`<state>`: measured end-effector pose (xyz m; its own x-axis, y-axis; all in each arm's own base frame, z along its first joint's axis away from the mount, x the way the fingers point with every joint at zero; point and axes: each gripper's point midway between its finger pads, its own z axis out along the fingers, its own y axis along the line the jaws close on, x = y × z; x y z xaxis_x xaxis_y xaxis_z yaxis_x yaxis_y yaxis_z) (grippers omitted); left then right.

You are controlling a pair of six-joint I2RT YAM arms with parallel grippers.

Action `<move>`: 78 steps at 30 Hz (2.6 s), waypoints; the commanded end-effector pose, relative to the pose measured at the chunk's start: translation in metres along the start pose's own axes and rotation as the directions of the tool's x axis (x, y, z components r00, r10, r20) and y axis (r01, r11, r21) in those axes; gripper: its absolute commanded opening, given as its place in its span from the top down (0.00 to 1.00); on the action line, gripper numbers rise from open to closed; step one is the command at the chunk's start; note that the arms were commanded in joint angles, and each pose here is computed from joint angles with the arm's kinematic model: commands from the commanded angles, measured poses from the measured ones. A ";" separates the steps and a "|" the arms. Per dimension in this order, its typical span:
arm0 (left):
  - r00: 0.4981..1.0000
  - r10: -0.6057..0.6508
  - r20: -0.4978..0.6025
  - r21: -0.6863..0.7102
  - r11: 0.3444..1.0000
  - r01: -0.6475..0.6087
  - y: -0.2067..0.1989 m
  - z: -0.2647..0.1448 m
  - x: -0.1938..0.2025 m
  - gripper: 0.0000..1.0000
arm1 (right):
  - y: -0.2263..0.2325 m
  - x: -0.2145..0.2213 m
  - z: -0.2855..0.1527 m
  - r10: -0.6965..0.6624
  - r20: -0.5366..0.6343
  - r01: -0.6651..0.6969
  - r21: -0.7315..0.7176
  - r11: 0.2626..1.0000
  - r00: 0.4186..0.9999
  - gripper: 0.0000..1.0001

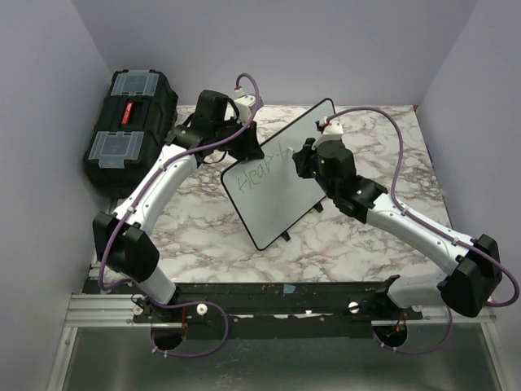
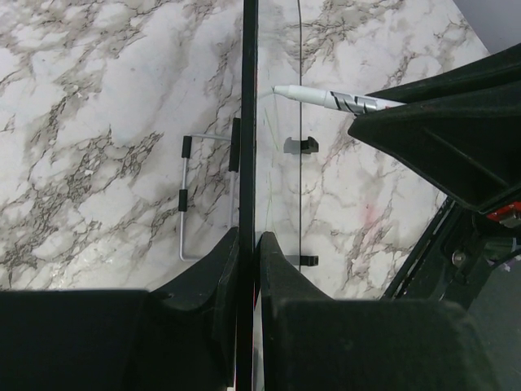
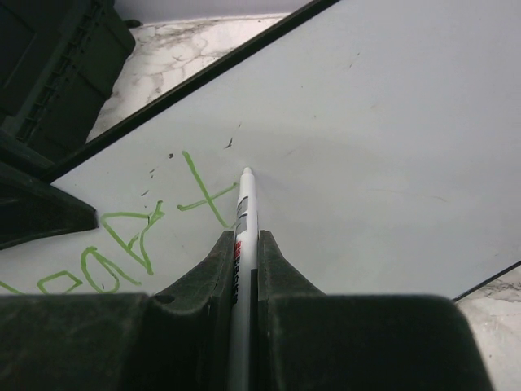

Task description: Write a sentence on the whiteboard

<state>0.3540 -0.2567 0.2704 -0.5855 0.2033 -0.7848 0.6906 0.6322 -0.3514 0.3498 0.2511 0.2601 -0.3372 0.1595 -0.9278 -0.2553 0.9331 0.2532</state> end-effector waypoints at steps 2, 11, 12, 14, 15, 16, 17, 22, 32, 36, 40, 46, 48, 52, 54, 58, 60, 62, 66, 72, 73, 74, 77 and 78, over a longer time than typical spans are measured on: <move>0.990 0.115 0.083 -0.052 0.992 -0.111 -0.001 -0.014 -0.025 1.00 | -0.005 -0.034 -0.018 -0.013 0.068 0.011 0.027 1.000 0.998 0.99; 0.990 0.112 0.083 -0.062 0.992 -0.107 0.001 -0.014 -0.025 1.00 | -0.003 -0.044 -0.038 0.004 0.090 -0.002 -0.023 1.000 0.996 0.99; 0.990 0.112 0.083 -0.066 0.992 -0.106 0.002 -0.014 -0.023 1.00 | -0.002 -0.042 -0.039 0.004 0.084 -0.002 -0.030 1.000 0.996 0.99; 0.989 0.115 0.092 -0.075 0.991 -0.108 0.003 -0.015 -0.022 1.00 | -0.002 -0.037 -0.040 0.008 0.074 -0.006 -0.038 0.999 0.997 0.99; 0.989 0.117 0.094 -0.076 0.991 -0.110 0.003 -0.015 -0.021 1.00 | -0.003 -0.035 -0.040 0.011 0.070 -0.009 -0.040 0.999 0.997 0.99; 0.988 0.119 0.097 -0.077 0.991 -0.112 0.003 -0.015 -0.021 1.00 | -0.002 -0.032 -0.040 0.012 0.064 -0.009 -0.044 0.999 0.998 0.99; 0.988 0.121 0.095 -0.076 0.991 -0.114 0.003 -0.015 -0.019 1.00 | -0.002 -0.030 -0.041 0.012 0.060 -0.009 -0.048 0.999 0.998 1.00; 0.988 0.127 0.092 -0.089 0.989 -0.119 0.006 -0.015 -0.017 1.00 | 0.000 -0.026 -0.042 0.019 0.049 -0.016 -0.065 0.998 0.999 0.99; 0.992 0.092 0.086 -0.099 0.992 -0.084 0.010 -0.011 -0.011 1.00 | -0.001 -0.016 -0.049 0.021 0.017 -0.019 -0.086 0.996 1.000 0.99; 0.994 0.080 0.079 -0.093 0.993 -0.072 0.010 -0.009 -0.007 1.00 | 0.003 -0.005 -0.053 0.023 -0.014 -0.024 -0.121 0.992 1.000 0.99; 0.993 0.080 0.086 -0.098 0.993 -0.072 0.010 -0.011 -0.006 1.00 | 0.005 0.004 -0.056 0.023 -0.040 -0.029 -0.146 0.989 0.999 0.99; 0.992 0.082 0.098 -0.112 0.991 -0.071 0.012 -0.012 -0.006 1.00 | 0.009 0.012 -0.060 0.017 -0.065 -0.029 -0.184 0.983 0.998 0.99; 0.991 0.078 0.104 -0.107 0.992 -0.067 0.011 -0.011 -0.007 1.00 | 0.010 0.015 -0.061 0.014 -0.071 -0.027 -0.194 0.981 0.997 0.99; 0.992 0.074 0.100 -0.104 0.992 -0.064 0.010 -0.011 -0.008 1.00 | 0.012 0.017 -0.062 0.006 -0.089 -0.024 -0.204 0.979 0.996 0.99; 0.992 0.080 0.096 -0.109 0.992 -0.070 0.011 -0.011 -0.010 1.00 | 0.012 0.017 -0.063 0.008 -0.089 -0.026 -0.207 0.978 0.996 0.99; 0.995 0.080 0.064 -0.156 0.985 -0.069 0.020 -0.012 -0.016 1.00 | 0.012 0.014 -0.066 0.018 -0.083 -0.035 -0.207 0.978 0.996 0.99; 0.994 0.095 0.061 -0.157 0.984 -0.084 0.019 -0.014 -0.020 1.00 | 0.012 0.012 -0.068 0.025 -0.079 -0.041 -0.208 0.977 0.997 0.99; 0.992 0.108 0.066 -0.133 0.986 -0.099 0.014 -0.016 -0.025 1.00 | 0.011 0.010 -0.070 0.034 -0.075 -0.049 -0.207 0.977 0.997 0.99; 0.994 0.107 0.034 -0.106 0.989 -0.103 0.012 -0.012 -0.023 1.00 | 0.009 0.011 -0.074 0.043 -0.079 -0.059 -0.201 0.978 0.996 0.99; 0.993 0.113 -0.025 -0.177 0.977 -0.116 0.028 -0.013 -0.005 1.00 | 0.008 0.013 -0.083 0.026 -0.086 -0.045 -0.218 0.975 0.996 0.99; 0.994 0.111 -0.019 -0.183 0.977 -0.112 0.029 -0.013 -0.004 1.00 | 0.008 0.016 -0.083 0.016 -0.090 -0.036 -0.227 0.973 0.996 0.99; 0.994 0.109 -0.011 -0.182 0.977 -0.110 0.029 -0.013 -0.002 1.00 | 0.008 0.017 -0.084 0.010 -0.090 -0.031 -0.236 0.971 0.996 0.99; 0.996 0.084 0.014 -0.182 0.980 -0.080 0.029 -0.010 0.006 1.00 | 0.018 0.028 -0.087 -0.031 -0.106 -0.003 -0.312 0.950 0.994 0.99; 0.997 0.076 0.016 -0.180 0.981 -0.072 0.029 -0.008 0.010 1.00 | 0.022 0.032 -0.089 -0.047 -0.110 0.006 -0.345 0.939 0.993 0.99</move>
<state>0.3546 -0.2506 0.2736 -0.5614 0.2239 -0.7967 0.6855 0.6650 -0.2962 0.2696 0.2368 0.2749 -0.4027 0.1588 -0.9014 -0.4506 0.8228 0.3463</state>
